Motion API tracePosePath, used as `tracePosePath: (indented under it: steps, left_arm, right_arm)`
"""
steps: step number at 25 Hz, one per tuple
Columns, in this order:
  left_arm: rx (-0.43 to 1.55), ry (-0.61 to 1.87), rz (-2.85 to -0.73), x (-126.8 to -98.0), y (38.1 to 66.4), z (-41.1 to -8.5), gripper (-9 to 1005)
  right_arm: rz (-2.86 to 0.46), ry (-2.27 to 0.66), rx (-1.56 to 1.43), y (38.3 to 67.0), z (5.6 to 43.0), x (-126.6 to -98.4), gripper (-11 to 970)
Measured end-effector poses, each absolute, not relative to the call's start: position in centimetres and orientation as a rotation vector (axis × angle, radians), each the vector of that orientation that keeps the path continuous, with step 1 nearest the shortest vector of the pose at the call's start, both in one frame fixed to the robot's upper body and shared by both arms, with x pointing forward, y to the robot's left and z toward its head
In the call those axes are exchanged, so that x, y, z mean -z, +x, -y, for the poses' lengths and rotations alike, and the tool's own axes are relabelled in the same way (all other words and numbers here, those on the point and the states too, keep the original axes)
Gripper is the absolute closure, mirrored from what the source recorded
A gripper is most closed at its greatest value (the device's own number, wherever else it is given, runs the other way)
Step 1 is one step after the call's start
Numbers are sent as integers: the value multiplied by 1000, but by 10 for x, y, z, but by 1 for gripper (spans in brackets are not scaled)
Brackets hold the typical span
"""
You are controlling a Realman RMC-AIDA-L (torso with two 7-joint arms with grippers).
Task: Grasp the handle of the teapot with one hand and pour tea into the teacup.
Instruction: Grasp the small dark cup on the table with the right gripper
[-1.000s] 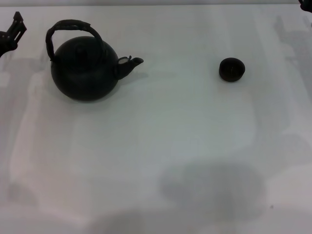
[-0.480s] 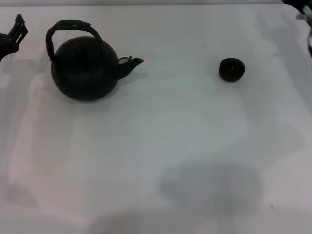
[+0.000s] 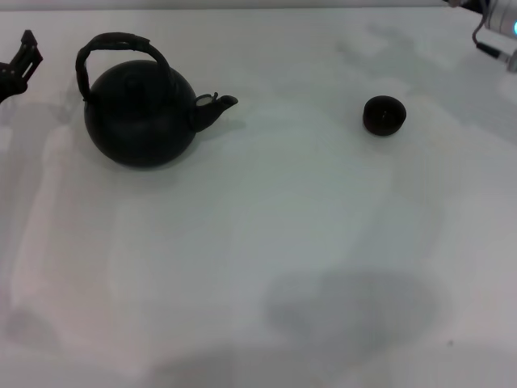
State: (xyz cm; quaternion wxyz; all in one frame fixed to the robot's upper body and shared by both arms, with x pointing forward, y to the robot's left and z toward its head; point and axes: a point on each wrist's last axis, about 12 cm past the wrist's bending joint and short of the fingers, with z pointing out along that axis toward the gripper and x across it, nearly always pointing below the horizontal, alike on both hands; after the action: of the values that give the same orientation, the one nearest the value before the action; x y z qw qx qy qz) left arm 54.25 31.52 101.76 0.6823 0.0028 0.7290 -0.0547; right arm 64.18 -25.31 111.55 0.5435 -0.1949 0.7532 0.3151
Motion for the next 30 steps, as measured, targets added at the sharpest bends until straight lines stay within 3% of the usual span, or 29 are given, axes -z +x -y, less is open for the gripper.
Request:
tracePosePath:
  steps: [9,18,21,25,27,30]
  left_arm:
    - [129,50,-1633,-1017,540,-314,111]
    - [127,37,-1611,-1017,534,-317,113]
    - [126,36,-1607,-1018,533,-317,113]
    - [126,35,-1607,-1018,533,-318,113]
    - [126,34,-1607,-1018,533,-318,114]
    - [127,30,-1608,-1017,533,-318,114]
  right_arm:
    - [-2012,-1036,-652,666,206,-1165,132]
    - [-2039,-1149,-546,668,185,-1172,133]
    - [-2039,-1054,-520,671,192,-1167,133]
    - [-1996,-666,-495,671,229,-1150,133]
    - [-1945,-407,-484,654,269,-1123,133]
    - [-1895,-261,-533,638,289,-1104,133]
